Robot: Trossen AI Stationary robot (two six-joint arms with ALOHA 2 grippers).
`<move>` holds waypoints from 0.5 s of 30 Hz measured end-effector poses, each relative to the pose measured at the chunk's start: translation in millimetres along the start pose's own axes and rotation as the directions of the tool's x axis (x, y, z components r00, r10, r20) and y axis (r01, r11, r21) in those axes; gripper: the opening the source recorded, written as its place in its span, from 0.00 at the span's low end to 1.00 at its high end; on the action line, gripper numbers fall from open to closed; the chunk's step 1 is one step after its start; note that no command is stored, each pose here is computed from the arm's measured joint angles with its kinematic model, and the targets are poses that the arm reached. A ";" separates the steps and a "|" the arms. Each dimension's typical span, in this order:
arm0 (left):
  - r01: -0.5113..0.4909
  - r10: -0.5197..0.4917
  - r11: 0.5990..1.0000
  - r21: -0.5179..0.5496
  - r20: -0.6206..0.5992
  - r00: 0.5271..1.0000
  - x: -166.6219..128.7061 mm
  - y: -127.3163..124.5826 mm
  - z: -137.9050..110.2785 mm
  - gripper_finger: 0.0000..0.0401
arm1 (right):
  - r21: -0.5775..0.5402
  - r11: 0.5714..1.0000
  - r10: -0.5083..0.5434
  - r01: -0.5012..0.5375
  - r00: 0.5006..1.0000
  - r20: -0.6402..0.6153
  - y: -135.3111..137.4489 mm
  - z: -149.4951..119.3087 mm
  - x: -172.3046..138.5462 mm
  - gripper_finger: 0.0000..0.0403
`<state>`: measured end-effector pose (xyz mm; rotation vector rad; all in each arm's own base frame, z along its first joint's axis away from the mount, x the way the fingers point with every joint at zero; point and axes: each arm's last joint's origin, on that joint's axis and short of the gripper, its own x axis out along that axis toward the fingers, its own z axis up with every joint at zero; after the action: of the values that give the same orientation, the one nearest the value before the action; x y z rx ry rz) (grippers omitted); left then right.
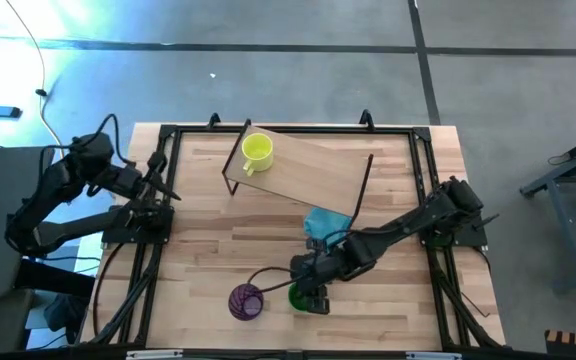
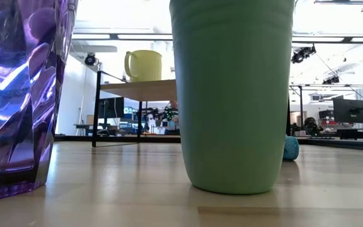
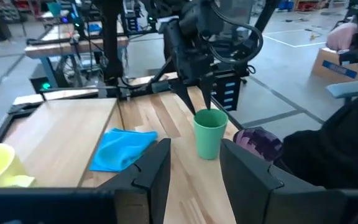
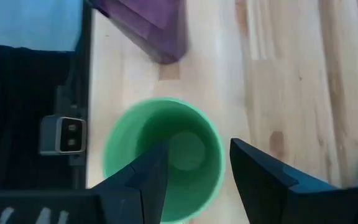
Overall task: Stack small to large cups/mugs on shelf
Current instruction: Put the green cup on the shelf
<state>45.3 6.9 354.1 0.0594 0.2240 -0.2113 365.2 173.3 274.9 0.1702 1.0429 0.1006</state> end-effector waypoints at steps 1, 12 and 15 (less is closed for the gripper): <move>-0.004 0.004 1.000 0.005 0.005 1.000 -1.4 -1.4 -0.1 0.32 | 0.015 1.000 -0.015 0.015 1.000 -0.010 -0.8 -1.2 1.2 0.40; -0.007 0.007 1.000 0.019 0.013 1.000 -3.5 -3.7 -0.3 0.32 | 0.077 0.994 -0.079 0.080 0.997 -0.015 -4.3 -2.6 5.3 0.40; -0.006 0.006 1.000 0.018 0.013 1.000 -3.5 -3.8 -0.3 0.32 | 0.081 0.994 -0.078 0.080 0.997 -0.025 -4.2 -3.3 9.2 0.40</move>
<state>41.1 3.9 354.4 0.0767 0.2090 -0.2079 367.0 171.0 264.8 0.2022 1.0749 -0.0121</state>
